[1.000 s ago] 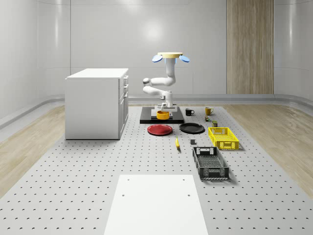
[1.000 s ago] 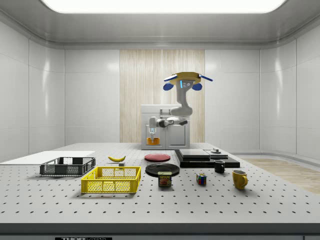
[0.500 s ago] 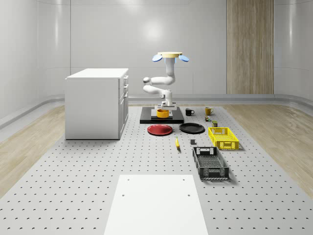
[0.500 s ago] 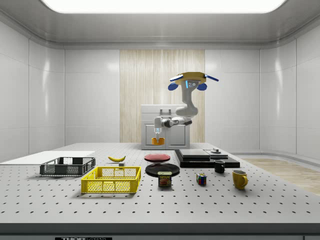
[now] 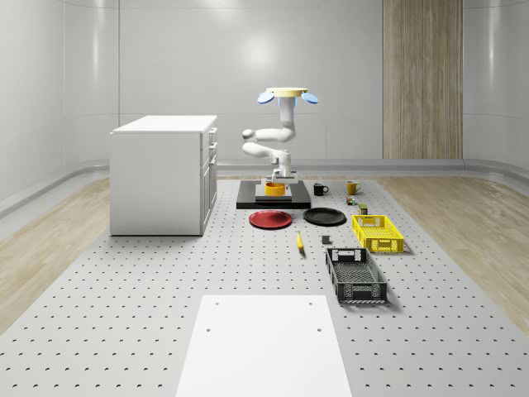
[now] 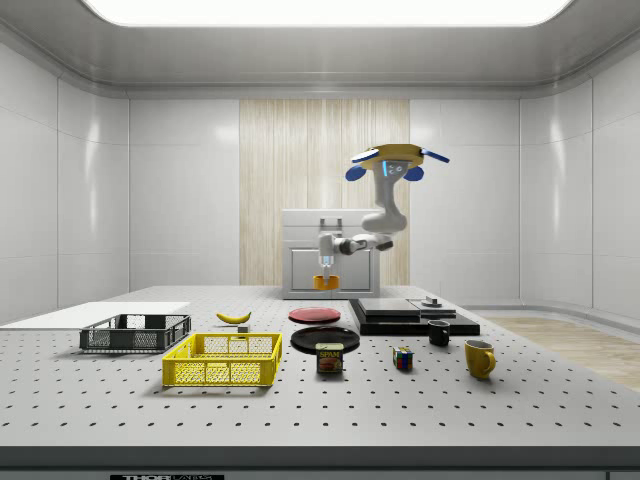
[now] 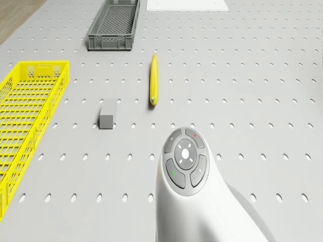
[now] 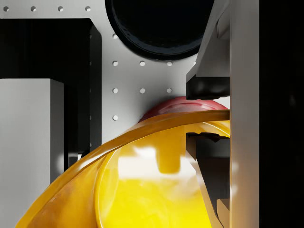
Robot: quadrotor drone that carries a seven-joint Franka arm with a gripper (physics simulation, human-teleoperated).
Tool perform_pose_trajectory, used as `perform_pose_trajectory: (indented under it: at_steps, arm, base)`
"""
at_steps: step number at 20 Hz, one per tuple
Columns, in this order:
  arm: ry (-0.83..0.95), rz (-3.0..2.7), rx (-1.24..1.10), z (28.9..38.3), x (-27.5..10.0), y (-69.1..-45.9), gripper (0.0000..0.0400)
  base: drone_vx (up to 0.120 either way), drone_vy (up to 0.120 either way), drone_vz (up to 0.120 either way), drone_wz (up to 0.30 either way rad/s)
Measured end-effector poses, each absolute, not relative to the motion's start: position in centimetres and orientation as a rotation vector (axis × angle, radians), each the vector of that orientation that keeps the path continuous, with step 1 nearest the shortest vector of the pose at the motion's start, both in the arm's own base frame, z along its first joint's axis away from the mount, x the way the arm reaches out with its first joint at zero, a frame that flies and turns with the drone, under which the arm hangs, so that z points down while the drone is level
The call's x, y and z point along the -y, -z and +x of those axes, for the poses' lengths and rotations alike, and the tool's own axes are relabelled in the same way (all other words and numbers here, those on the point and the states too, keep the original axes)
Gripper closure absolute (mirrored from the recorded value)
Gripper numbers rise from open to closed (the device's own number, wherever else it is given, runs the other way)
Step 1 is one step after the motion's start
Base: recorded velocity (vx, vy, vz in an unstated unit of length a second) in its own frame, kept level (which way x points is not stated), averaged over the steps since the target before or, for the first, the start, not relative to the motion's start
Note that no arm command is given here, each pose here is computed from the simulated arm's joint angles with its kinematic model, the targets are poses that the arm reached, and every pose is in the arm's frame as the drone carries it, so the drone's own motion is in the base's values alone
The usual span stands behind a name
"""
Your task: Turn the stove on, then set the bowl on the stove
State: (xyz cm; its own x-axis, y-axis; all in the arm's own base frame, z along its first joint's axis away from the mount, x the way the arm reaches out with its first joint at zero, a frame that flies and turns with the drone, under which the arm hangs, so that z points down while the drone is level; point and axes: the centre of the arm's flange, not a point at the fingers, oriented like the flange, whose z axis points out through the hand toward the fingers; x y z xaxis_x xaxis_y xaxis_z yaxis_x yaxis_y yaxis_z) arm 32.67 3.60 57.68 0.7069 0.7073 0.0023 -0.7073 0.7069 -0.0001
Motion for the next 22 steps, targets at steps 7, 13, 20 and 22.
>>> perform_pose_trajectory:
  at_steps: [7, 13, 20, 22]
  arm:
    - [-0.786, 0.001, 0.002, 32.67, -3.60, -57.68, 0.0300]
    - [-0.786, 0.001, 0.002, 32.67, -3.60, -57.68, 0.0300]
    - [-0.786, 0.001, 0.002, 32.67, -3.60, -57.68, 0.0300]
    - [-0.786, 0.001, 0.002, 32.67, -3.60, -57.68, 0.0300]
  base:
    - [-0.120, 0.000, 0.000, 0.000]
    - [-0.120, 0.000, 0.000, 0.000]
    - [-0.120, 0.000, 0.000, 0.000]
    - [-0.120, 0.000, 0.000, 0.000]
